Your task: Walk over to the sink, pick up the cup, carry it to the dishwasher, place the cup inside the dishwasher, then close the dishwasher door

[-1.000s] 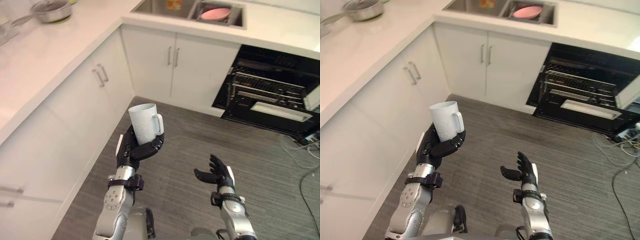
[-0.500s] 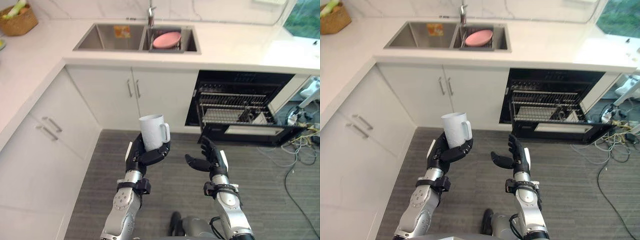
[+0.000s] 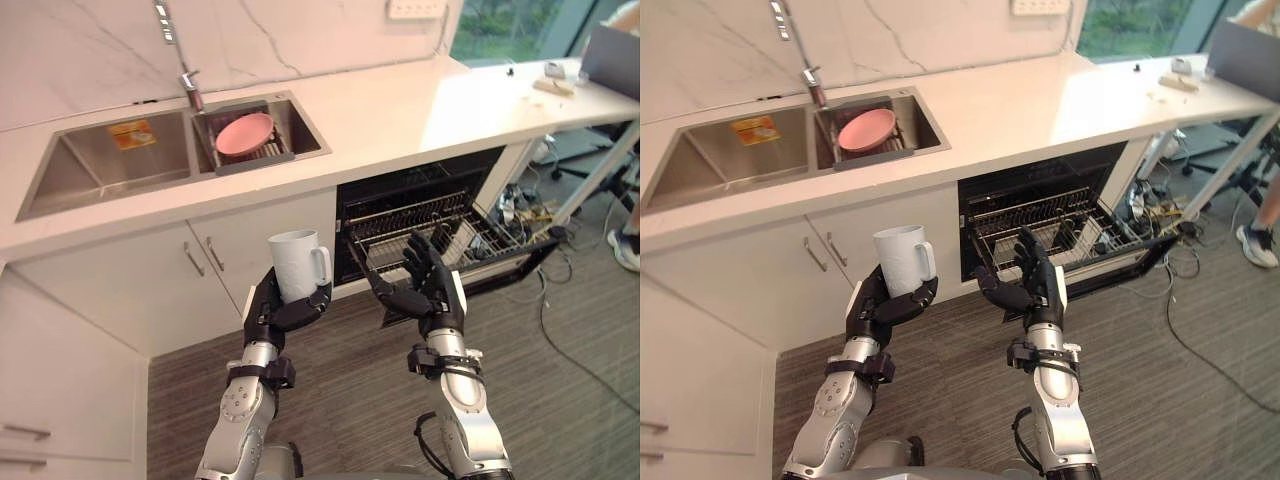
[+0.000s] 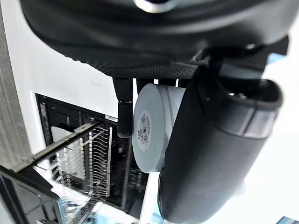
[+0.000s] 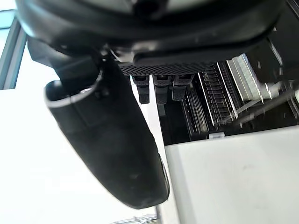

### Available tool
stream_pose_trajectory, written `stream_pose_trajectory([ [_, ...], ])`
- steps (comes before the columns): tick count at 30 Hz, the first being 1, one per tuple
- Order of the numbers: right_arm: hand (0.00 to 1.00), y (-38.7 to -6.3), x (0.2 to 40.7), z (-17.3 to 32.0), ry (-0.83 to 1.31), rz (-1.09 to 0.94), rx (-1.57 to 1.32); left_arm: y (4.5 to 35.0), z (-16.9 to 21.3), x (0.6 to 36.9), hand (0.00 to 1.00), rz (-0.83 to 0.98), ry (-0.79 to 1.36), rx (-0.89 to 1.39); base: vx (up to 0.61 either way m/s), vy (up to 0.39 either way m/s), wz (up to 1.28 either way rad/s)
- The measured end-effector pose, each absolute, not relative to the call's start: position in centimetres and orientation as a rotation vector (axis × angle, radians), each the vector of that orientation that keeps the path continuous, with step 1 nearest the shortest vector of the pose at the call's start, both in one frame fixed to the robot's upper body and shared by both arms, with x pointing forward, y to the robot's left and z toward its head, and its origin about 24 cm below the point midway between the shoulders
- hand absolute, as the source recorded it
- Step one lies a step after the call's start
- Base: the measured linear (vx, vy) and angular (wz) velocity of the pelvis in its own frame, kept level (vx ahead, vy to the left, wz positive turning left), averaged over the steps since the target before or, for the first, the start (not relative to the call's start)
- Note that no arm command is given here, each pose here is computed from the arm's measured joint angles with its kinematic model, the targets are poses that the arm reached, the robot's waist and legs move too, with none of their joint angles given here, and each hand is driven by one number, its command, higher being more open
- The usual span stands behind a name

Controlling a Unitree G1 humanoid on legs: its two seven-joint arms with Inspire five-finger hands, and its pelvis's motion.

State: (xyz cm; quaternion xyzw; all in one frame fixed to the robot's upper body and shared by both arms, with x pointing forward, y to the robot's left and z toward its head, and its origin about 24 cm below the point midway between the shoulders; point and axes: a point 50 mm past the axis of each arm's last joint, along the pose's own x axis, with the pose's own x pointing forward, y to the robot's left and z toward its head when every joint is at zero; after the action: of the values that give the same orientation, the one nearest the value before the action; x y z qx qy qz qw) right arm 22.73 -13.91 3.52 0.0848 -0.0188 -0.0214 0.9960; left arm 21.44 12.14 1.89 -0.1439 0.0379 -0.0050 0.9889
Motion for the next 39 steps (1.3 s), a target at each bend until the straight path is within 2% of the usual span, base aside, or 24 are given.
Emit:
stream_pose_trajectory([
  [5,0.9,-11.2,23.2,4.6,-0.079,0.102,0.228,12.3,2.7,21.4,0.3,-0.003,0.032,-0.284,0.21,0.097,-0.78],
  [9,0.9,-10.4,24.0,5.8,-0.131,0.188,0.232,13.5,2.7,21.5,0.3,0.044,0.014,-0.274,0.25,-0.088,-0.55],
  [15,0.9,-12.8,23.1,4.6,-0.081,0.167,0.196,13.3,1.5,22.0,0.3,0.084,0.064,-0.299,0.27,-0.141,-0.16],
  [20,0.9,-13.0,22.4,6.4,-0.162,0.173,0.299,13.8,2.1,22.5,0.3,0.107,0.028,-0.305,0.21,-0.035,-0.38],
  [26,0.9,-13.4,22.5,6.6,-0.165,0.201,0.292,14.5,2.6,23.0,0.3,0.136,0.002,-0.283,0.15,0.138,-0.44],
  [34,0.9,-12.3,22.2,6.3,-0.148,0.279,0.328,15.3,2.8,23.2,0.3,0.137,-0.011,-0.223,0.06,0.115,0.05],
  [39,0.9,-11.8,22.2,6.1,-0.131,0.305,0.332,13.9,2.9,23.2,0.3,0.064,-0.009,-0.223,-0.01,0.007,0.0],
])
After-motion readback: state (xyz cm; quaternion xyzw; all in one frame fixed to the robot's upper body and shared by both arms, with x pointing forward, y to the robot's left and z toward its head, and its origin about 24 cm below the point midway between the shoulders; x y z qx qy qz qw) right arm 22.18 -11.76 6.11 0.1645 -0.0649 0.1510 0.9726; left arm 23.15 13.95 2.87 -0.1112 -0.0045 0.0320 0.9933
